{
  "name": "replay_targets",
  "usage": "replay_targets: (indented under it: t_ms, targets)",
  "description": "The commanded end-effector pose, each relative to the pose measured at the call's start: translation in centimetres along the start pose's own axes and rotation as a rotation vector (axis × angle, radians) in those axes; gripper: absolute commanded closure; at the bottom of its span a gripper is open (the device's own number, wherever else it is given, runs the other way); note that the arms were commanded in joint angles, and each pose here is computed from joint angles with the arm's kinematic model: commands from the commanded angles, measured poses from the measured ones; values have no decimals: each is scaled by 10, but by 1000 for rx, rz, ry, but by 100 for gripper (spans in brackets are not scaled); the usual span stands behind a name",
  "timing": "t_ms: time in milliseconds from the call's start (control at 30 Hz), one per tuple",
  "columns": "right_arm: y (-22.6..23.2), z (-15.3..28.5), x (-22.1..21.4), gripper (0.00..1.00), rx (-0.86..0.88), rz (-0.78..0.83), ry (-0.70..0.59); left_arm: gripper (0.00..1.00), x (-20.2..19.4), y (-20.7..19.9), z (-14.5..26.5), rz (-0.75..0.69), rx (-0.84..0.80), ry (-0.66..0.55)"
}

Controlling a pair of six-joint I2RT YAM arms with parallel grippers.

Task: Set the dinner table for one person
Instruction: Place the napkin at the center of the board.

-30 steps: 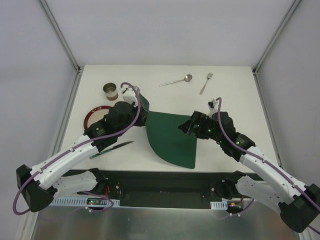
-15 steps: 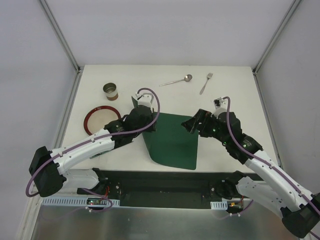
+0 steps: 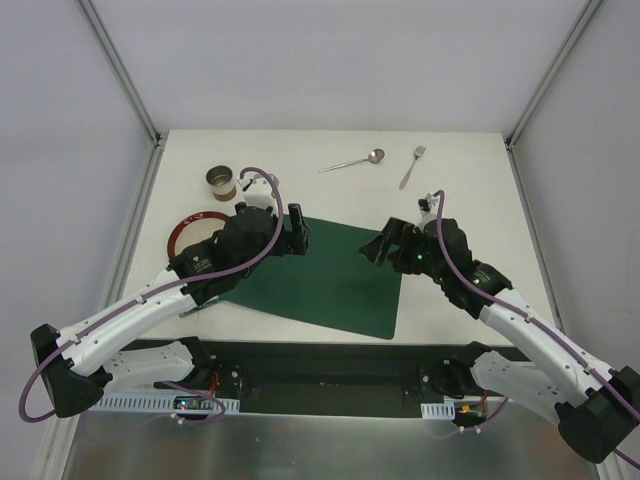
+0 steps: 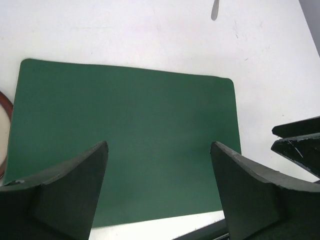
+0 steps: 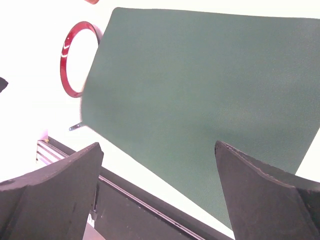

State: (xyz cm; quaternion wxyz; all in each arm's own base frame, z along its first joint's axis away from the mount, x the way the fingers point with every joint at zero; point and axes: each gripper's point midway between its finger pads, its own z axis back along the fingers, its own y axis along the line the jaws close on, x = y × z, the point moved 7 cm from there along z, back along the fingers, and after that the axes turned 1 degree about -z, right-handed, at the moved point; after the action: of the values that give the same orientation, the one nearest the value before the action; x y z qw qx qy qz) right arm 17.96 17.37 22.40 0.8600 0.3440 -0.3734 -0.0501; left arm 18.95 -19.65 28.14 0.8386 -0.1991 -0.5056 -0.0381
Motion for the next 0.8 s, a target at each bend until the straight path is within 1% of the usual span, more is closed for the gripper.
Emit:
replay_targets:
  t_ms: [0,67,200,333,433,467,567,600,700,767]
  targets:
    - [15,-1,14,4,68,2,-40,17,0,4,7,-10,17,13]
    - [15,-5,12,4,73,-6,-23,20,-2,5,7,-14,24,13]
    - [16,-16,7,4,93,-38,8,20,-3,8,7,-18,35,10]
    - [11,-37,-2,4,87,-57,39,20,-1,9,8,-36,45,1]
    - [3,-65,-7,4,54,-46,72,20,4,9,9,-55,49,-11]
    - [-1,-79,-8,4,18,-41,97,20,6,8,10,-57,44,-17]
    - [-4,-101,-9,4,-1,-21,151,20,13,7,12,-59,43,-35]
    - [-6,-114,-12,4,-19,-28,187,20,15,7,14,-56,40,-44]
    - [-12,-135,-21,4,-39,-54,253,20,20,9,18,-63,44,-64]
    - [-15,-145,-27,4,-37,-77,276,20,24,10,20,-72,53,-78]
